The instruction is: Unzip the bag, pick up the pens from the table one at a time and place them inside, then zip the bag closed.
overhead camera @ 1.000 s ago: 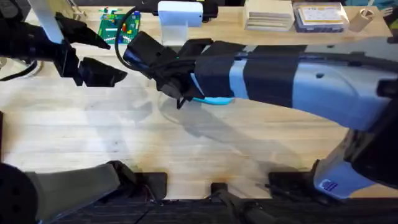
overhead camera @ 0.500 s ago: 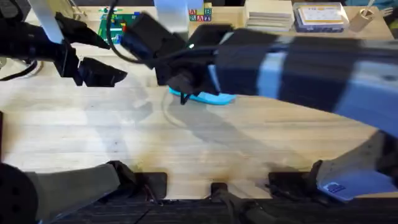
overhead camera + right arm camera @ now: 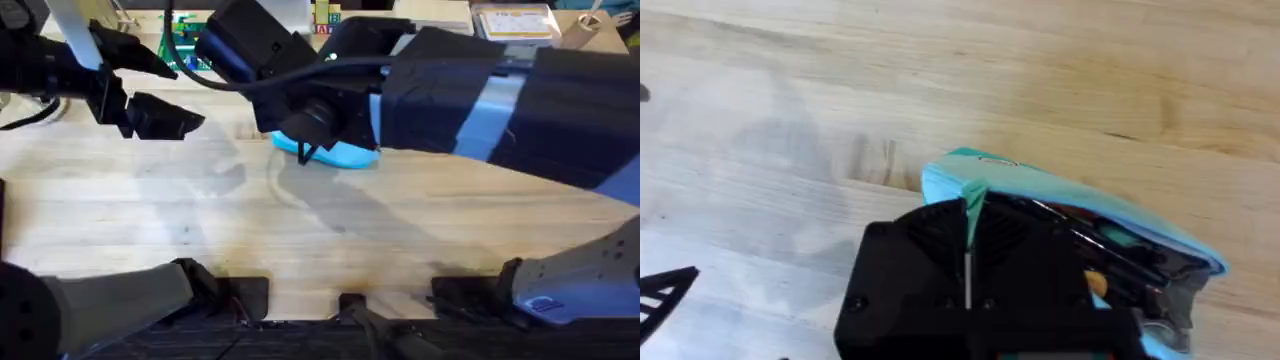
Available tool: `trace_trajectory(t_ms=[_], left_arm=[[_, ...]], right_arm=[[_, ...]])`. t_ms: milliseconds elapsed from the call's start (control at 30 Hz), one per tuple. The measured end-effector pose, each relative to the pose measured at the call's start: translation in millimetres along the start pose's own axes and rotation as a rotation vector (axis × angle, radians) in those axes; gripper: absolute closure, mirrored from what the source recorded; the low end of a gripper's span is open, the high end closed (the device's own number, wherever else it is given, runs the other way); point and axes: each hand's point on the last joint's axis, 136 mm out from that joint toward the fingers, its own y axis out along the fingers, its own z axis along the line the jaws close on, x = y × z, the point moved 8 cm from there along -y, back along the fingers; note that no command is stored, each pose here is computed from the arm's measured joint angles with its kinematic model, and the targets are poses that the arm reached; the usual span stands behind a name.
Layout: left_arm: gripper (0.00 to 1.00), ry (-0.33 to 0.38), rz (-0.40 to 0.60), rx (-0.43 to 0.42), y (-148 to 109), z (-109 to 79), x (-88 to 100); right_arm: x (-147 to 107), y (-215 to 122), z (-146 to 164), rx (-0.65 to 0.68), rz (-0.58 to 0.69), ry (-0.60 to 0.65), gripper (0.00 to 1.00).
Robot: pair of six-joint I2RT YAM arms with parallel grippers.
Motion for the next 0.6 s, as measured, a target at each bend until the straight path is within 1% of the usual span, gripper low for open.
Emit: trace_trajectory(t_ms=[300, 400, 533, 600], left_arm=[[0.009, 0.000, -0.026, -0.019, 0, -3.1, 2.1], [0.008, 0.004, -0.041, -0.056, 1, -7.2, 1.6], [0.008, -0.024, -0.047, -0.113, 12, -0.8, -6.5], [0.007, -0.044, -0.046, -0.154, 19, 1.8, -12.4]], right_arm=[[7, -7, -3, -0.004, -0.029, 0.009, 0.971], [7, -7, -3, -0.005, -0.031, 0.009, 0.971], [7, -7, -3, -0.005, -0.031, 0.010, 0.971], [7, -7, -3, -0.005, -0.031, 0.010, 0.971]])
